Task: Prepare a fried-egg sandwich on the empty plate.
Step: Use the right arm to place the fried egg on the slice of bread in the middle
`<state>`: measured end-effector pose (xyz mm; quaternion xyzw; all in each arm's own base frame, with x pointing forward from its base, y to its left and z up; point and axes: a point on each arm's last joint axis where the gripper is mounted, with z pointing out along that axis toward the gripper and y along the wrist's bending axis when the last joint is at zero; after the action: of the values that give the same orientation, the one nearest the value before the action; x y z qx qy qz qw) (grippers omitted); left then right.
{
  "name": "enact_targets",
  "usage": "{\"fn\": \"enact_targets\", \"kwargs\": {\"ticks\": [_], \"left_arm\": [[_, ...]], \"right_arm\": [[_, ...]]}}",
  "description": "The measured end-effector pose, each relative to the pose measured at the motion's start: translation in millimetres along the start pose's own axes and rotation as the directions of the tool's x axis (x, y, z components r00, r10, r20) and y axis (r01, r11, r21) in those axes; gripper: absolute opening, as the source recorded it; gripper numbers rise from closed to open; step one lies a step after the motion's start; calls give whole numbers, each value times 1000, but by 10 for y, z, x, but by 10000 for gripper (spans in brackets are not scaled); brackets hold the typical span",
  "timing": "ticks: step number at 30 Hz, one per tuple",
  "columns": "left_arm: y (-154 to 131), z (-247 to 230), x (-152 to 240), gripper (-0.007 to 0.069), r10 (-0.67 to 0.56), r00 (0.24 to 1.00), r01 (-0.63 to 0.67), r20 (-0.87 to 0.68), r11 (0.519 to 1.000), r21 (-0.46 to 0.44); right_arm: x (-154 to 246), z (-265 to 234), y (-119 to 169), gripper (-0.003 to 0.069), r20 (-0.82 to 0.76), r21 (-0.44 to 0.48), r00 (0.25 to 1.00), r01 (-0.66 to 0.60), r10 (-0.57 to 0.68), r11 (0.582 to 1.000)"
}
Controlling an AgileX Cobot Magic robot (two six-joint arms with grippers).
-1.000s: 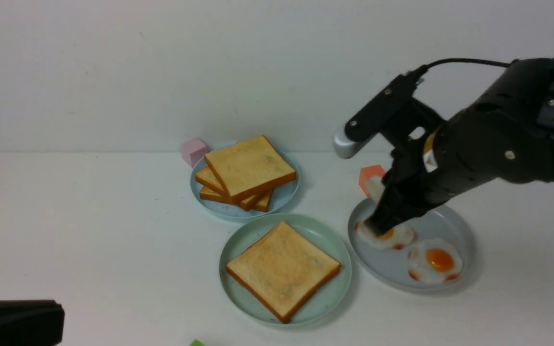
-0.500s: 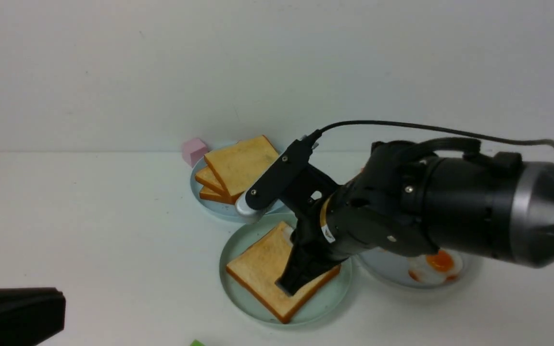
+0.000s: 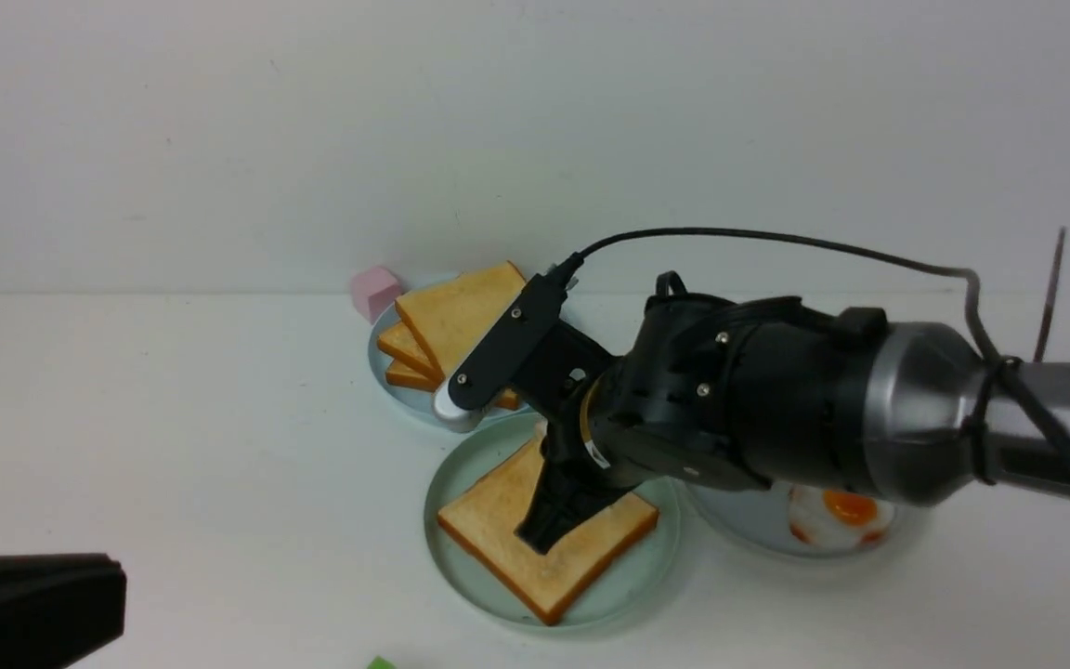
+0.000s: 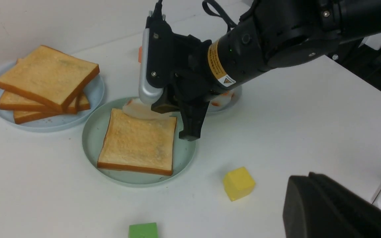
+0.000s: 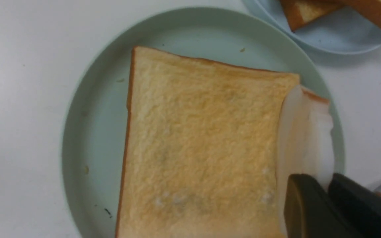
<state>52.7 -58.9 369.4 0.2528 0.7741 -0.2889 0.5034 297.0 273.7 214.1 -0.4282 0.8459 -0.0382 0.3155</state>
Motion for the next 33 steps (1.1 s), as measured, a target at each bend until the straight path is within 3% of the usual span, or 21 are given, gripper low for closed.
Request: {"fn": "enact_targets", "kwargs": {"ticks": [11,16,20,21,22,26,29,33], "left_arm": [[-1,0,0,8,-1,1000,1,0,1000,1],[-2,0,0,13,-3,1000,3,0,1000,2],[-3,0,0,14,-4,1000,4,0,1000,3],[-3,0,0,14,-4,1000,4,0,1000,3],[-3,0,0,14,-4,1000,4,0,1000,3],[-3,0,0,16,-4,1000,4,0,1000,3],[-3,0,0,18,-4,1000,4,0,1000,3],[-3,0,1,21,-4,1000,4,-1,1000,3]], "right_arm": [[20,74,35,73,-17,-5,1000,6,-6,1000],[20,74,35,120,-17,-5,1000,6,-6,1000],[32,73,55,330,-32,-26,999,-34,33,999],[33,73,58,356,-34,-28,999,-39,38,999],[49,63,77,470,-56,-47,996,-78,76,996],[49,-64,117,646,-85,-72,989,-124,118,990],[0,-232,150,672,-60,-84,991,-124,119,989],[-97,-658,192,629,21,-99,994,-105,108,989]]}}
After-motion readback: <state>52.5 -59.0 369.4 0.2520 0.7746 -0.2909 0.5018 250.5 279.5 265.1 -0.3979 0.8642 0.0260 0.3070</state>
